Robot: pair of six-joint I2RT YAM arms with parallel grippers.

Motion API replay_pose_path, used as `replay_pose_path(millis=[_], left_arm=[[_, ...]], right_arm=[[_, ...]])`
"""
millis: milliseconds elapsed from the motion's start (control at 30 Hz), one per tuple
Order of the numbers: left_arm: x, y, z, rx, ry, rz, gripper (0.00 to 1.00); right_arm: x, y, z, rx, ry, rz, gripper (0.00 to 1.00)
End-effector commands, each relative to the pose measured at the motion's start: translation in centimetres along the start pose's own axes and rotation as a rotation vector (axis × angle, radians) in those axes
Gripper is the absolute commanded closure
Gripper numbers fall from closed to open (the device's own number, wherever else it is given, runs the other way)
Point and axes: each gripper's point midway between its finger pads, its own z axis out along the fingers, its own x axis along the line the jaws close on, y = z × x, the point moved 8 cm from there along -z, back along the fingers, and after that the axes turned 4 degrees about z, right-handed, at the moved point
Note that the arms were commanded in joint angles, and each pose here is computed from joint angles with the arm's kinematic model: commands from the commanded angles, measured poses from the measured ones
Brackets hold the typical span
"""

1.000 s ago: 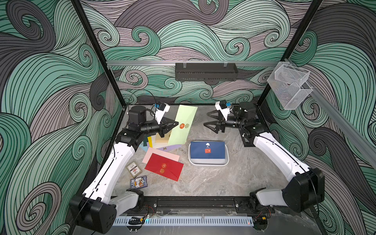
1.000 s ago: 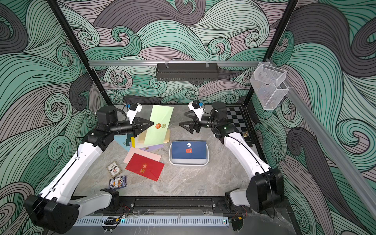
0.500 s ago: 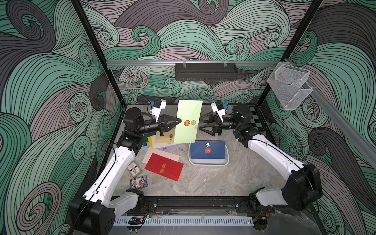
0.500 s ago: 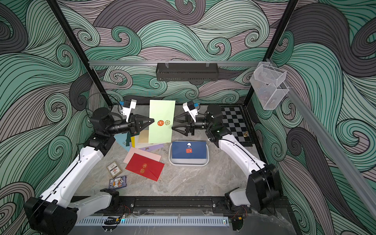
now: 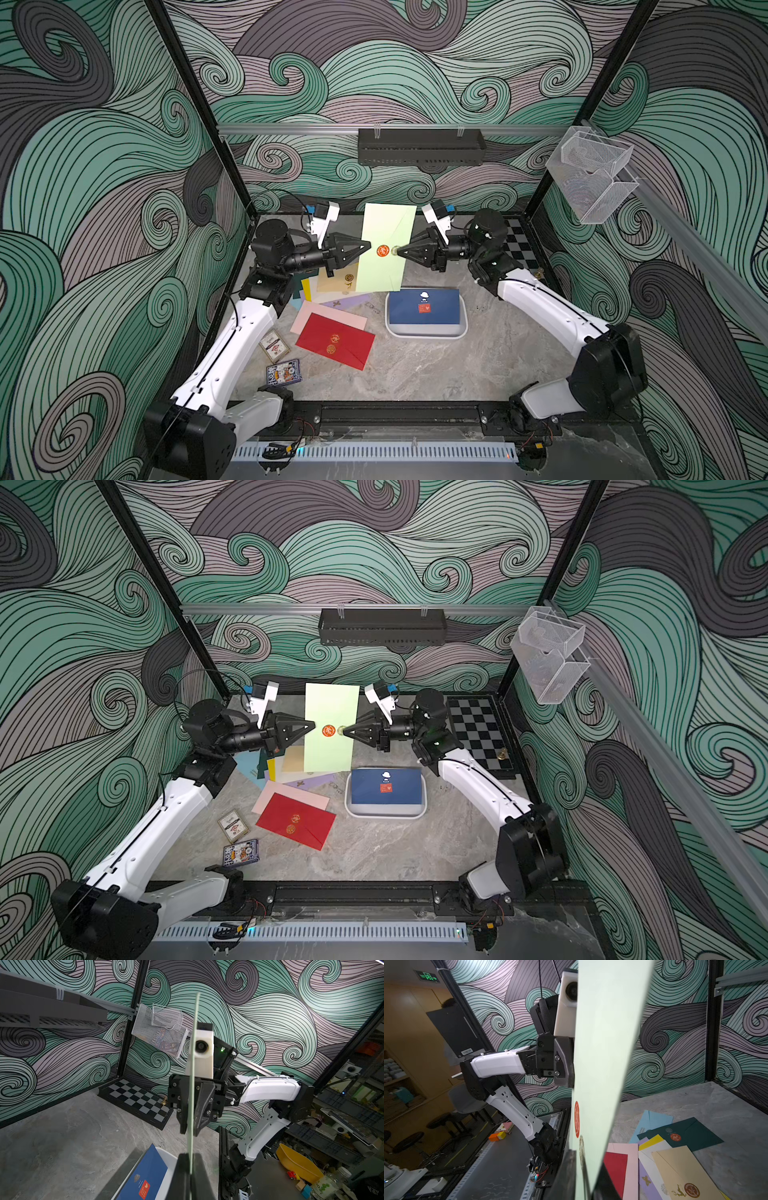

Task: Put the sealed envelopes into the storage box
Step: Pick up the envelope from the center of the board, then place the envelope in the storage box.

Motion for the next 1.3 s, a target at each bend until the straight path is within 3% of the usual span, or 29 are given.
replay_pose_path(millis=[0,100,167,200,300,367,500,633,867,1267], left_arm=[[0.1,-0.3,-0.3,0.012,0.027,0.001,0.9],[0.6,-0.7,-0.8,0.017,0.148,-0.023,0.48],[1.5,-1.3,-1.6,0.045,0.329,-0.031,0.26],[2.1,-1.9,-2.2,0.076,0.442,-0.046,0.23],[4.6,-4.9,-4.9,0.197,0.816,-0.143,0.23],[4.9,-6.6,-6.2,0.271,0.906,-0.184,0.24],[4.1,-9.2,-7.3,0.298,0.923,-0.189,0.24],[3.3,-10.4,-8.1,0.286,0.945,-0.16,0.24],[3.7,-12.2,-8.3,0.31,0.953,-0.184,0.24],[3.7,-13.4,-8.5,0.333,0.946,-0.17,0.25]], right_arm=[[0.5,1.0,0.1,0.002,0.018,-0.019,1.0],[0.1,0.3,-0.5,0.078,-0.045,-0.016,1.0],[-0.2,-0.3,-1.1,0.152,-0.139,-0.033,1.0],[-0.2,-0.5,-1.4,0.201,-0.191,-0.055,1.0],[-0.3,-1.7,-2.7,0.372,-0.338,-0.127,1.0],[-0.4,-2.2,-3.5,0.483,-0.401,-0.179,1.0],[-0.8,-4.3,-4.4,0.823,-0.498,-0.241,1.0],[-1.3,-5.5,-5.3,1.016,-0.588,-0.3,1.0],[-2.0,-11.3,-4.3,1.353,-0.473,-0.414,1.0],[-2.3,-14.6,-2.5,1.529,-0.374,-0.436,1.0]])
